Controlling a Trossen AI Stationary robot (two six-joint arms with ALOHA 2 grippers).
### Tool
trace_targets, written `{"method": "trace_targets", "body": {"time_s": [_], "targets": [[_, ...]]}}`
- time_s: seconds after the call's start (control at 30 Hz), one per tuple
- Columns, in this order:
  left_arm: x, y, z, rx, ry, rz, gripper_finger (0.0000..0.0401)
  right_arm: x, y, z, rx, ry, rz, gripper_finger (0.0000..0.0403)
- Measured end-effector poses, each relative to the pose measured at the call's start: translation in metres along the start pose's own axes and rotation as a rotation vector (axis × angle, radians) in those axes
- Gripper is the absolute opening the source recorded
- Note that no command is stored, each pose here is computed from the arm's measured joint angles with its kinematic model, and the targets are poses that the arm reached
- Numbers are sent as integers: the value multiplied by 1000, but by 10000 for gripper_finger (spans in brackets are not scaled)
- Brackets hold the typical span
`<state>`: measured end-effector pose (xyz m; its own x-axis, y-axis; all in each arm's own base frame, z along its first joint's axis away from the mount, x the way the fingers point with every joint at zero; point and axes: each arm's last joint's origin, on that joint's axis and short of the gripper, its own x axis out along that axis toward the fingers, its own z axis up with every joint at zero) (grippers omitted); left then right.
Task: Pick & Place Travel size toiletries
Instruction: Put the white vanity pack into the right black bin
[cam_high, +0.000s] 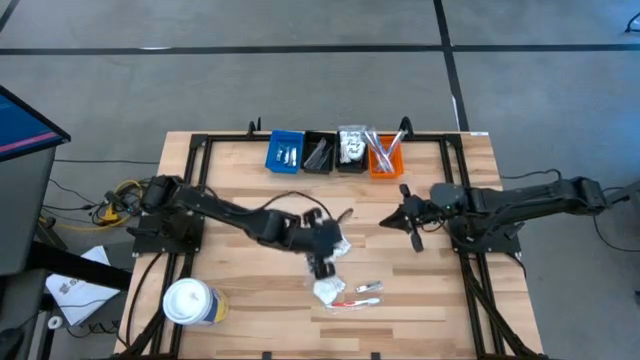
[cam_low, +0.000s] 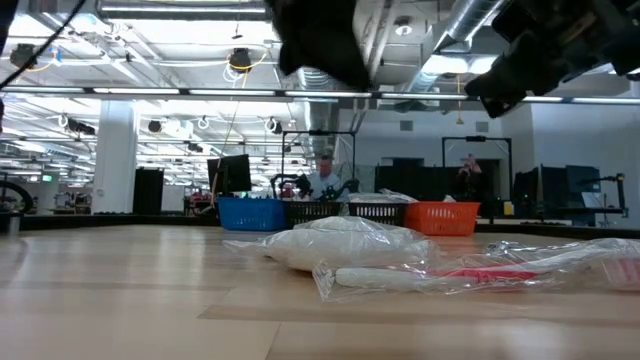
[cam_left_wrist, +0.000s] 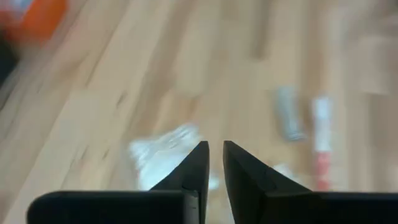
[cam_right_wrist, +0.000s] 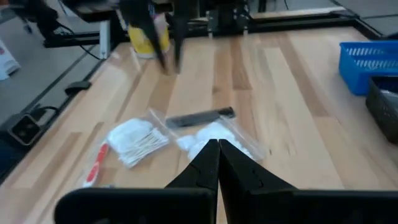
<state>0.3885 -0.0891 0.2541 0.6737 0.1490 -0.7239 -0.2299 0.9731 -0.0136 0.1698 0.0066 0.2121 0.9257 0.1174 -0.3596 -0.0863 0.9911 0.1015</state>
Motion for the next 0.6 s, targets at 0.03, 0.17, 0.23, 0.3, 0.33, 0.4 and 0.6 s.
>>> {"method": "trace_targets", "body": {"time_s": [0.03,0.17,0.23,0.3,0.33,0.4,0.6], "targets": [[4,7,-3,-32,26,20,37,1,-1,-1,3,7,-8,0],[19,30,-12,-120,83,35,25,7,-5,-1,9,12,-23,0],[26,42,-19,-169,124,22,19,12,-7,-5,15,38,-32,1],[33,48,-29,-193,179,-9,12,18,-8,-6,17,50,-35,1],[35,50,-35,-197,203,-22,8,21,-9,-8,18,59,-36,1],[39,52,-45,-194,248,-36,3,27,-10,-11,20,75,-36,1],[47,53,-66,-312,268,-19,9,43,-12,-20,26,125,-32,1]]}}
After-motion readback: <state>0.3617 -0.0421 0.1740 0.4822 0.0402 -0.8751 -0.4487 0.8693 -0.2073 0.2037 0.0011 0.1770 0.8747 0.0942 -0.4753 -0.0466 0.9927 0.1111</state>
